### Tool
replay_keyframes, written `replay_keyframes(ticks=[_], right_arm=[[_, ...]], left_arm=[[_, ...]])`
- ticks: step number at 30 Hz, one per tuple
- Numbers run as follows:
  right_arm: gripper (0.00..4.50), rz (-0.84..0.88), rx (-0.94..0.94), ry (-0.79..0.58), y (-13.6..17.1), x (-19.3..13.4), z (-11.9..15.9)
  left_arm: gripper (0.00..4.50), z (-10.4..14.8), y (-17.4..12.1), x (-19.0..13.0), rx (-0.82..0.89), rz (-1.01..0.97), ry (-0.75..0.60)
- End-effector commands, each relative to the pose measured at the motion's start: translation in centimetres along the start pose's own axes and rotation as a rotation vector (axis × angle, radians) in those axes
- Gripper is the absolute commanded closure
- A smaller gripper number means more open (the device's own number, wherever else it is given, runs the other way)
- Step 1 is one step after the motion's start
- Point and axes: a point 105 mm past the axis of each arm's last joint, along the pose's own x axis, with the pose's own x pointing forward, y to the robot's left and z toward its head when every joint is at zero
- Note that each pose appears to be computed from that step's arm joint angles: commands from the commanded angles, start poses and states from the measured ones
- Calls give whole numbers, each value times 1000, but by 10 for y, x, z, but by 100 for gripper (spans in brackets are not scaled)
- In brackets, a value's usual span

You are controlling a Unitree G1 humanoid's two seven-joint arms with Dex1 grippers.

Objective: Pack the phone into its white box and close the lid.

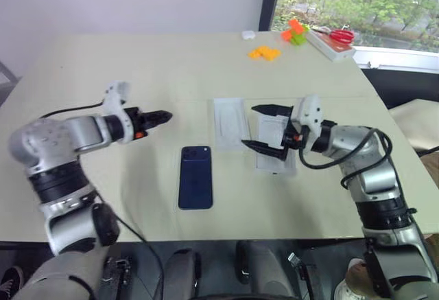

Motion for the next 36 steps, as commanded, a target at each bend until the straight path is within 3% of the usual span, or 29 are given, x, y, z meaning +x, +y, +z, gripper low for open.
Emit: replay_keyframes(ticks=[1,5,8,14,24,36], right_arm=[[0,35,-66,-71,14,12,21],[0,75,-280,-22,27,24,16],[133,158,-416,38,41,28,5],[447,227,-552,64,58,34,-9],[447,330,-783,258,68,29,-71],[447,369,-838,267,78,38,-92]], left_arm=[[16,-15,-1,-17,5,-48,84],[3,-43,6,-28,-86,-79,188],[0,-49,3,-28,-108,-86,222],[0,-73,-5,-15,-172,-100,271],[0,-111,-10,14,-298,-60,306],[0,-133,-13,20,-282,-29,384]])
